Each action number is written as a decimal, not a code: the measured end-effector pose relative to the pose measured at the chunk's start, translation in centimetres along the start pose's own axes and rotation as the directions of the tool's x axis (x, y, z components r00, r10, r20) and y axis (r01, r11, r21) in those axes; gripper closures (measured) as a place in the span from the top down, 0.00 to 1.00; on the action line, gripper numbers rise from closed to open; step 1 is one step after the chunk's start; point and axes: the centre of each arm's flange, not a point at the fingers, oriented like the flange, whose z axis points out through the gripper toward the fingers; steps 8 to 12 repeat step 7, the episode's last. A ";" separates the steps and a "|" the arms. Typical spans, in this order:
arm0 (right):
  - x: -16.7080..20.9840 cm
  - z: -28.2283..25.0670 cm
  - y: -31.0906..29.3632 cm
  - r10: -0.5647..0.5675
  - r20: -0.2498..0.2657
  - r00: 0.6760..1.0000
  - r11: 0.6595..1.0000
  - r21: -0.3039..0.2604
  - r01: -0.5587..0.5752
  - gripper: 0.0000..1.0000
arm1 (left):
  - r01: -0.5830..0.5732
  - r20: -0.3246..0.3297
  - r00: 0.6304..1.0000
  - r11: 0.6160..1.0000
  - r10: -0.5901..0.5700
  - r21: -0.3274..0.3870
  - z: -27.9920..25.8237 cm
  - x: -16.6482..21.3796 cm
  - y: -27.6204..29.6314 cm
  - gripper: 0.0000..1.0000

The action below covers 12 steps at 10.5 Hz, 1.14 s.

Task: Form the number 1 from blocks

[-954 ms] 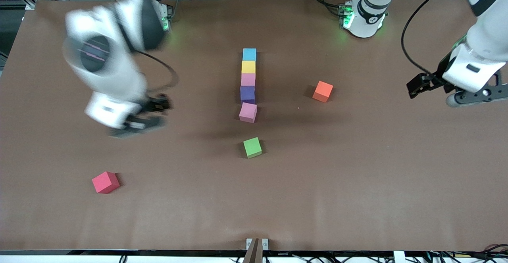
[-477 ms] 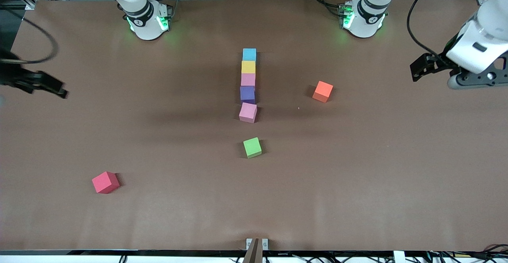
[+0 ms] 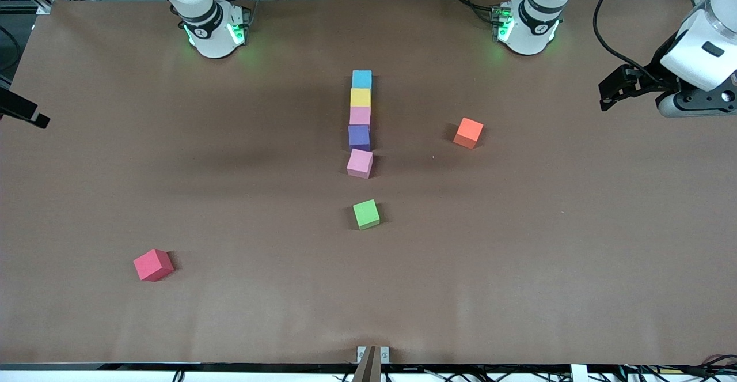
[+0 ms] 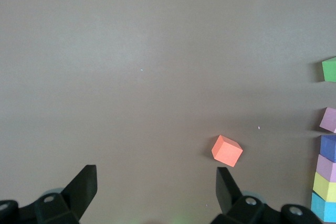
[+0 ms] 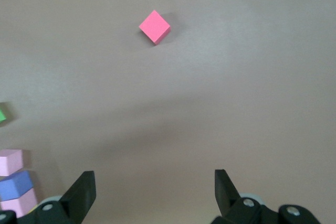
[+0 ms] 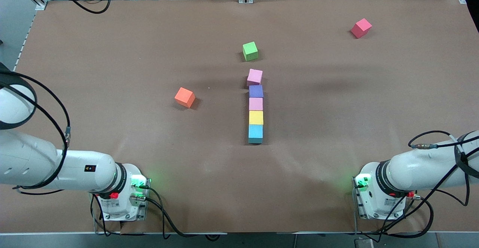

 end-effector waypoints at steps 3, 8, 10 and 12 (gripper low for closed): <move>-0.8 -0.5 -1.7 -0.042 -0.015 0.999 0.999 -0.025 0.042 1.00 | -0.022 -0.006 1.000 0.999 0.022 -0.025 -0.6 -0.3 0.2 1.00; -0.9 -0.1 -2.0 -0.047 -0.006 0.999 0.999 -0.028 0.047 1.00 | -0.020 -0.006 1.000 0.999 0.020 -0.028 -0.6 -0.4 0.0 1.00; -0.9 -0.1 -2.0 -0.047 -0.006 0.999 0.999 -0.028 0.047 1.00 | -0.020 -0.006 1.000 0.999 0.020 -0.028 -0.6 -0.4 0.0 1.00; -0.9 -0.1 -2.0 -0.047 -0.006 0.999 0.999 -0.028 0.047 1.00 | -0.020 -0.006 1.000 0.999 0.020 -0.028 -0.6 -0.4 0.0 1.00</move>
